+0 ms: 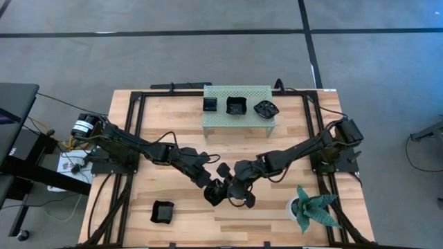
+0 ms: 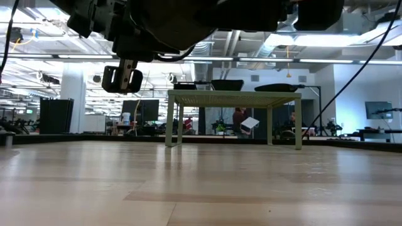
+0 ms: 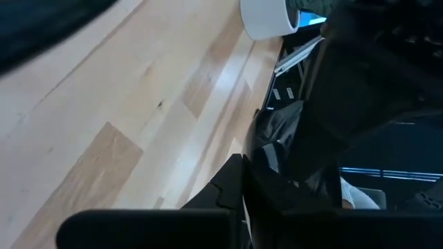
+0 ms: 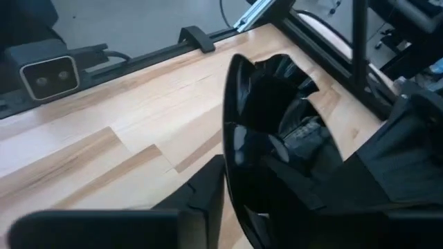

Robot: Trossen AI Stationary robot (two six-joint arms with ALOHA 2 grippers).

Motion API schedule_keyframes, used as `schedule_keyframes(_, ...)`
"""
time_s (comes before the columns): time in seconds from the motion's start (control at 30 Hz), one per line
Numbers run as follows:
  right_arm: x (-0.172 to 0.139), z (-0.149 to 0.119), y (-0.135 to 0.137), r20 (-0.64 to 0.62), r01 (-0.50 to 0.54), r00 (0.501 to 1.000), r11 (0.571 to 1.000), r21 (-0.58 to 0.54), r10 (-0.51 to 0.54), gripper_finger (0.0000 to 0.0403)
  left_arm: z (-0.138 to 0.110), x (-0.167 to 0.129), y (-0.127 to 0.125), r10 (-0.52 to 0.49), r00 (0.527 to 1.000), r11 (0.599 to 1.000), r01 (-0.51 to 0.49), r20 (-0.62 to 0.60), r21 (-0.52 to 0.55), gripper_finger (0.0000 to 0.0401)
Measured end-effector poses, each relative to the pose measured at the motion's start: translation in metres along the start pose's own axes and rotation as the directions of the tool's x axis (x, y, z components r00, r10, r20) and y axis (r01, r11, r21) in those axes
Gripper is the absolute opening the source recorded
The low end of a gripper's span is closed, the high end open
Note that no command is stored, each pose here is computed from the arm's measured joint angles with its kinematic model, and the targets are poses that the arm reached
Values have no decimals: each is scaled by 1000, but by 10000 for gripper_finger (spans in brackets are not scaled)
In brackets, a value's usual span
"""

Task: Pick & Place Mini shaped plates
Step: Stack the leaf shaped plate on top of the other leaf shaped plate on the shelf

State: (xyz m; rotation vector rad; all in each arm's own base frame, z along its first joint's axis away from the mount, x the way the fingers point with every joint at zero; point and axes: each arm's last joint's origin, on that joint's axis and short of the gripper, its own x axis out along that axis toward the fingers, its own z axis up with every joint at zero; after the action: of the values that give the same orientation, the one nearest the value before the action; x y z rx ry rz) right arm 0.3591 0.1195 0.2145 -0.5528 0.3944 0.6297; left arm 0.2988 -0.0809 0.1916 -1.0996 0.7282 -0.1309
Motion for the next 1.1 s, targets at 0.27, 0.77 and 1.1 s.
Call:
schedule_keyframes(0.27,0,-1,1,-4,-17,1000,999,45,18,45,1,0,0,12,1000,998,-13,25,57,10)
schedule_keyframes(0.77,0,-3,2,-29,-27,999,989,147,31,12,7,-1,3,83,978,991,-102,189,91,94)
schedule_keyframes(1.1,-4,-11,26,-246,-11,965,950,311,91,5,10,-2,4,112,959,987,-138,262,82,99)
